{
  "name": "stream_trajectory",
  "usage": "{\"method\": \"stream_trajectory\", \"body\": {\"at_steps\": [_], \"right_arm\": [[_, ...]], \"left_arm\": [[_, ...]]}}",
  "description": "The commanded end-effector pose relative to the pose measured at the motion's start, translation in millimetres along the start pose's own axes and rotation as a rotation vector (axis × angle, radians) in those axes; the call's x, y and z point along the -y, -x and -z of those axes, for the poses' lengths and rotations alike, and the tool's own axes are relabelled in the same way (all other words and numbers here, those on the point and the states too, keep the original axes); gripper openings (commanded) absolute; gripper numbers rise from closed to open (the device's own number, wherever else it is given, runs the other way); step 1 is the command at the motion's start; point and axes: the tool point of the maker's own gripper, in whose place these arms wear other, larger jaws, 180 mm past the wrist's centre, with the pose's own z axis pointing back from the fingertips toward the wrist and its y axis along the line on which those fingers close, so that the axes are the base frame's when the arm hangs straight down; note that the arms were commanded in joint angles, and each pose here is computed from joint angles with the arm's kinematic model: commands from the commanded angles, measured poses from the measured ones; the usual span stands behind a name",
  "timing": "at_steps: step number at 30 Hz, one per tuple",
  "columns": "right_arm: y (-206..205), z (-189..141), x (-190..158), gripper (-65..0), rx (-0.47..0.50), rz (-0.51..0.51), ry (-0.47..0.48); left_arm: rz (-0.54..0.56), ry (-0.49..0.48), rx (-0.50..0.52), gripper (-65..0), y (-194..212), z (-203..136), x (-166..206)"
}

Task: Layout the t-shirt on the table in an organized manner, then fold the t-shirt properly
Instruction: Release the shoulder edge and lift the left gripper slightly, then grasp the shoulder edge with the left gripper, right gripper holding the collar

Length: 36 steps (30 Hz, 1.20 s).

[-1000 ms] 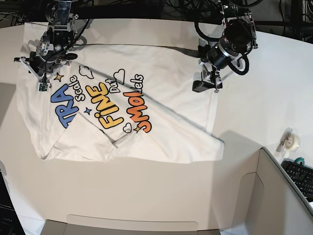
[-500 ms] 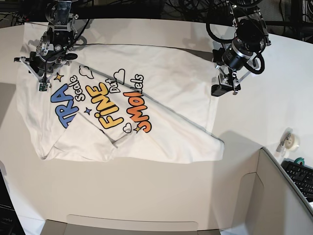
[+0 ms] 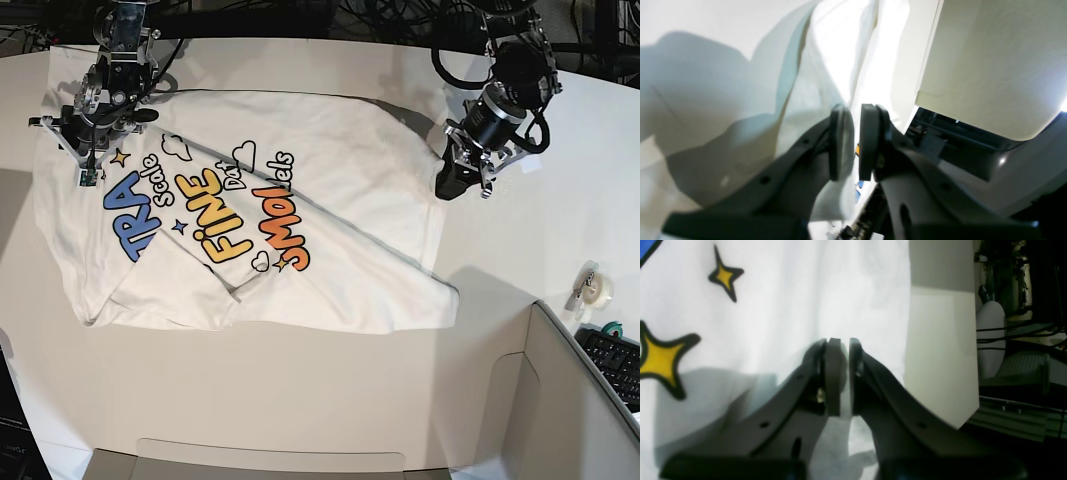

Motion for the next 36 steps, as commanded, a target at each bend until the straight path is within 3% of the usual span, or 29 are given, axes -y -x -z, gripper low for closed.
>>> {"method": "stream_trajectory", "body": {"at_steps": [1, 5, 11, 14, 20, 23, 28, 33, 36], "right_arm": [[-5, -2, 0, -59.5, 0.014, 0.014, -0.002], [-4, -3, -2, -59.5, 0.012, 0.017, -0.007], [-4, -3, -2, -59.5, 0.012, 0.016, -0.005], [-4, -4, -2, -59.5, 0.012, 0.016, -0.005], [-4, -3, -2, -59.5, 0.012, 0.017, -0.007], [-5, -3, -2, -59.5, 0.013, 0.018, -0.006], [-5, -3, -1, -59.5, 0.016, 0.016, -0.004], [-6, -3, -1, -59.5, 0.017, 0.018, -0.005], [-7, -3, -1, -59.5, 0.02, 0.019, -0.004]], "left_arm": [[0.015, 0.034, -0.018, -57.7, 1, -2, 10], [0.048, 0.021, -0.1, -50.6, 8, -6, 11], [-0.018, -0.051, -0.189, -37.1, 19, -1, -20], [-0.035, -0.092, -0.255, -33.9, 28, -1, -35], [-0.021, -0.139, -0.268, -33.6, 30, -2, -48], [-0.019, -0.139, -0.266, -34.9, 29, -3, -48], [-0.022, -0.136, -0.272, -47.2, 30, -3, -48], [-0.008, -0.141, -0.312, -50.6, 33, -7, -47], [0.022, -0.128, -0.319, -58.6, 34, -9, -49]]}}
